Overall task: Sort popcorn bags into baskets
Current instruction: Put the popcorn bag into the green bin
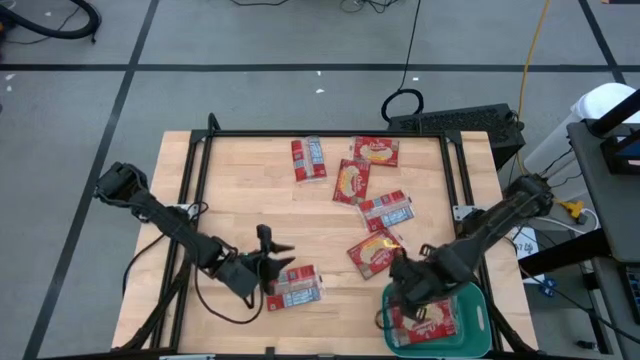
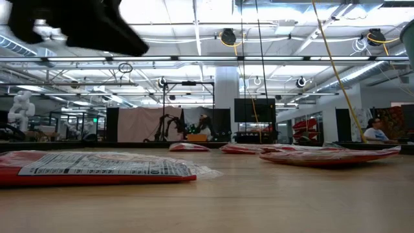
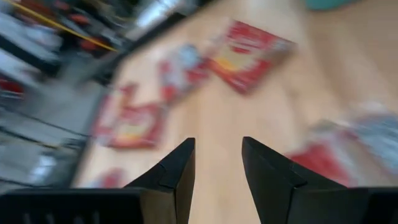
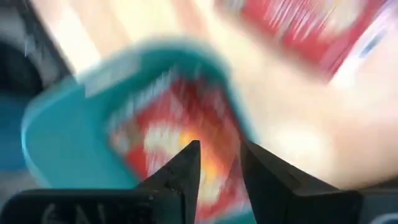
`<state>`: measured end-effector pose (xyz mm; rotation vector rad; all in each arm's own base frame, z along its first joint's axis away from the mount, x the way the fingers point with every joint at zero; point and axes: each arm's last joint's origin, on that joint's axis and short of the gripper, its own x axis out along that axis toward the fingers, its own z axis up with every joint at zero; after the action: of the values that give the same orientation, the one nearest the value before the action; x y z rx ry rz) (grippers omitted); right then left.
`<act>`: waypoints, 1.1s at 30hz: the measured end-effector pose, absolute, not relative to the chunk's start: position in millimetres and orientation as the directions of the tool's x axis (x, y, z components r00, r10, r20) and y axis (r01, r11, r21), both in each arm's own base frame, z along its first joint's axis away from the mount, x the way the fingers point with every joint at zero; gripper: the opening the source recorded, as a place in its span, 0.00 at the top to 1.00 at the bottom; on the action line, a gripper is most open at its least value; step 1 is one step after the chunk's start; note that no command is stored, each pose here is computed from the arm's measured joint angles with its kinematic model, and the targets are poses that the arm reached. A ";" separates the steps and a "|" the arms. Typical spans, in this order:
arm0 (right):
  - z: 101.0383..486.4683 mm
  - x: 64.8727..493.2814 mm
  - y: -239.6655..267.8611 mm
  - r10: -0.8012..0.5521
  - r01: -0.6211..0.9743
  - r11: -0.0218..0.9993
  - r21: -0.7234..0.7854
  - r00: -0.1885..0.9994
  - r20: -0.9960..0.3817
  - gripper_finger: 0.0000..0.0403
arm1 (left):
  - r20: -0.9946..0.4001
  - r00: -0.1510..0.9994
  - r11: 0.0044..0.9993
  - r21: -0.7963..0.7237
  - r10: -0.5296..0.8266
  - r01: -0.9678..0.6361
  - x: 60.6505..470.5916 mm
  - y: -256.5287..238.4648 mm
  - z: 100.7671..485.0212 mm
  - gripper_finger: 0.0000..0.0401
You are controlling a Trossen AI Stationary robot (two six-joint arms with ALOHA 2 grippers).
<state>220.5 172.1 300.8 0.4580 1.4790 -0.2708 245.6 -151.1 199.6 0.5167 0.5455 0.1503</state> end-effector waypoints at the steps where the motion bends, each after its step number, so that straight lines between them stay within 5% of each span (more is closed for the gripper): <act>1: 304.3 220.0 171.8 0.048 0.451 0.885 0.115 0.157 -0.986 0.75 | -0.486 0.839 0.877 0.481 0.245 0.022 243.0 -152.9 197.2 0.66; 11: 304.7 245.5 174.3 -0.299 0.407 0.913 -0.013 0.649 -0.699 0.76 | -0.655 0.755 0.935 0.279 0.018 0.220 209.0 -184.7 185.1 0.66; 16: 280.6 270.8 178.9 -0.303 0.330 0.944 -0.033 0.820 -0.485 0.76 | -0.657 0.751 0.906 0.274 -0.070 0.324 186.6 -207.2 185.1 0.66; 23: 251.8 292.5 160.0 -0.230 0.259 0.963 0.077 0.934 -0.273 0.76 | -0.657 0.743 0.886 0.261 -0.127 0.382 170.0 -221.0 185.0 0.60; 33: 213.5 316.9 136.5 -0.236 0.271 0.957 0.101 0.935 -0.265 0.76 | -0.700 0.710 0.849 0.328 -0.077 0.414 172.8 -227.1 161.1 0.35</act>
<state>316.9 136.5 213.5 0.1366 0.2538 -0.2599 172.8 -227.1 161.1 0.4934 0.7359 -0.2851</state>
